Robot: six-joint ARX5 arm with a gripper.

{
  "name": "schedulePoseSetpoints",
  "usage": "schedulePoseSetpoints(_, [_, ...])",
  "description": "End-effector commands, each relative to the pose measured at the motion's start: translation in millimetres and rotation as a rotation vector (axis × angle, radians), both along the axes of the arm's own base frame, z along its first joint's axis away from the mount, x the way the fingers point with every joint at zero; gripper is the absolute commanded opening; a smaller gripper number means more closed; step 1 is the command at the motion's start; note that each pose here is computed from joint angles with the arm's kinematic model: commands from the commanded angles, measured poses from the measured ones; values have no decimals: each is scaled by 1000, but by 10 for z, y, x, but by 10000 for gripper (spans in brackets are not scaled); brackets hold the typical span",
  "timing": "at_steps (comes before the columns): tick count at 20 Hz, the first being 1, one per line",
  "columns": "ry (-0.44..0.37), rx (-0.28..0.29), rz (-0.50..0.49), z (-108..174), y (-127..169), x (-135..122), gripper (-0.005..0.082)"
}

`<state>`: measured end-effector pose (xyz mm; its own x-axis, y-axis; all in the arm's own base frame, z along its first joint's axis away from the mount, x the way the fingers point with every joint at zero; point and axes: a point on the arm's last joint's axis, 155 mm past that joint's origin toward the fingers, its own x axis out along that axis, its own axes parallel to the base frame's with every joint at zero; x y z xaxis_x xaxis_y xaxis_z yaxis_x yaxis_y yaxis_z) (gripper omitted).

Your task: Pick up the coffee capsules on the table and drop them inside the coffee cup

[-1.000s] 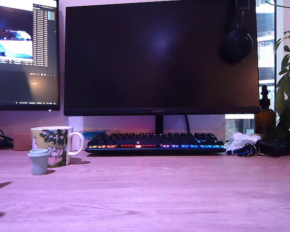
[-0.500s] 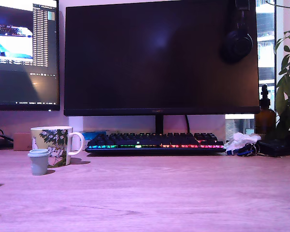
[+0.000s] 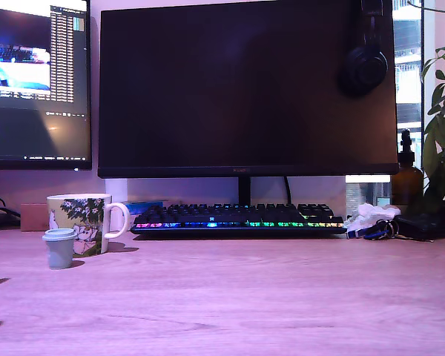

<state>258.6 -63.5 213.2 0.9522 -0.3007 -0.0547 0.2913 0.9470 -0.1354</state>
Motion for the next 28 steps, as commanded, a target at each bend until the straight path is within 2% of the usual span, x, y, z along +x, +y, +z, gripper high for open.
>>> schedulePoseSetpoints(1, [8,-1,-7,-127,-20,9,-19])
schedulePoseSetpoints(5, [26,3,-50,-303,-114,-8,-19])
schedulePoseSetpoints(11, [107,14,-95,-719,-228,-60,-19])
schedulePoseSetpoints(14, [150,40,-104,-896,-241,-90,-19])
schedulePoseSetpoints(17, [155,57,-101,-921,-231,-92,-19])
schedulePoseSetpoints(28, [242,58,-84,-1121,-194,-133,-19])
